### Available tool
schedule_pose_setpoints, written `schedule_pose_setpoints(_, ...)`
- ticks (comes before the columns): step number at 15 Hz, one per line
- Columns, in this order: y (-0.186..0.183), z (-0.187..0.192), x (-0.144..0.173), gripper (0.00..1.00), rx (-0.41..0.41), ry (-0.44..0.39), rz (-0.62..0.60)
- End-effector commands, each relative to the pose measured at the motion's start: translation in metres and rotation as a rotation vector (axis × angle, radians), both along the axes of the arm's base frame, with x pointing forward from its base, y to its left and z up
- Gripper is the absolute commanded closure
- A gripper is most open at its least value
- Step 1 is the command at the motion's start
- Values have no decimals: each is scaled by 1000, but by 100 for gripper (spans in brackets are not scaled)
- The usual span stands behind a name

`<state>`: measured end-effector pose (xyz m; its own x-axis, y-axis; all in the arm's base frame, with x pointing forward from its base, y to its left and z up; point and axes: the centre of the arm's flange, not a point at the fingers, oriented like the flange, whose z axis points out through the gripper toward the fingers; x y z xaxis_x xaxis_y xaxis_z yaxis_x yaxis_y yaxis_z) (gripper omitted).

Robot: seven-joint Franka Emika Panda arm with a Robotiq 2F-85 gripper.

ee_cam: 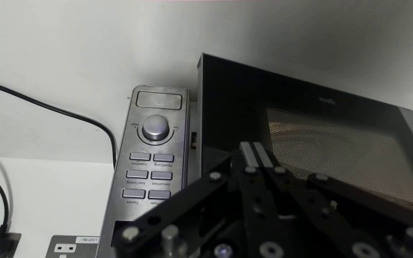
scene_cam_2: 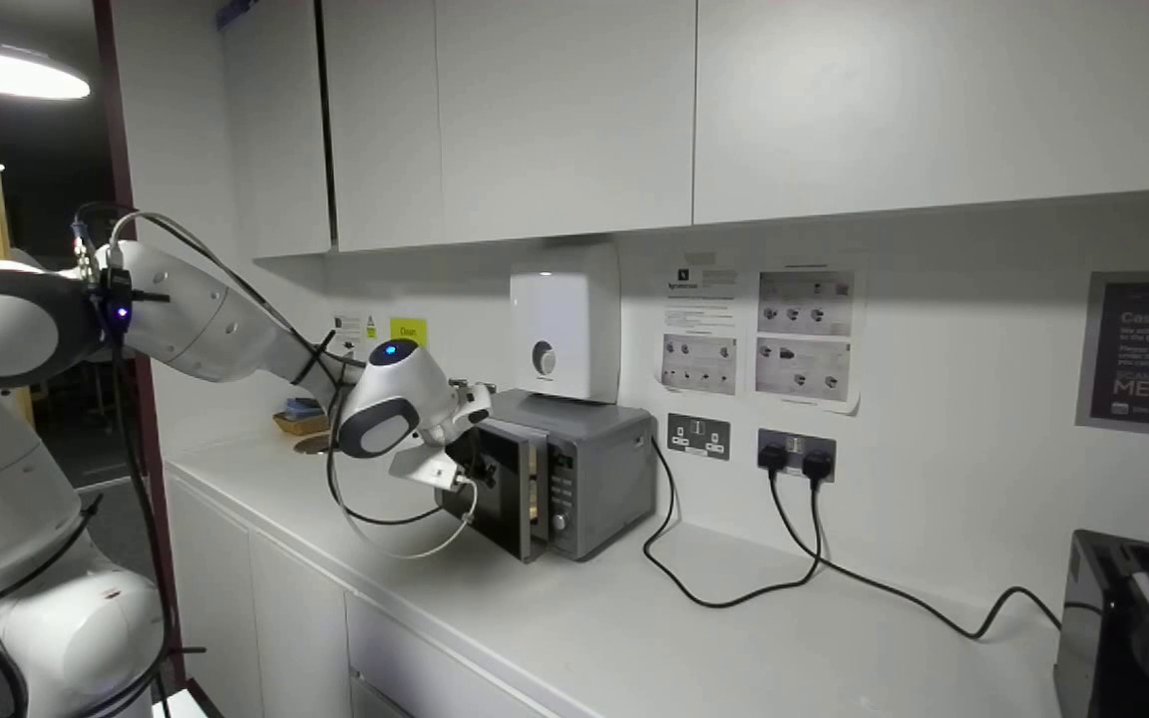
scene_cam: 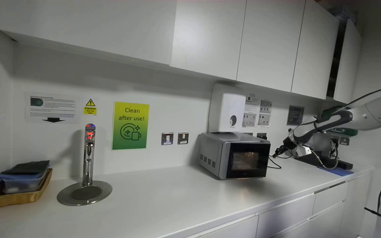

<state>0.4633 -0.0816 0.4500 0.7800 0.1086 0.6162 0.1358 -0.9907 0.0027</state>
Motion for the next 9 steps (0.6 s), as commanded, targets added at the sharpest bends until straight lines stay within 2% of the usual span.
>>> schedule_pose_setpoints(1, 0, -1, 0, 100, 0, 0, -2)
schedule_pose_setpoints(9, 3, -1, 8, 100, 20, -38, -4)
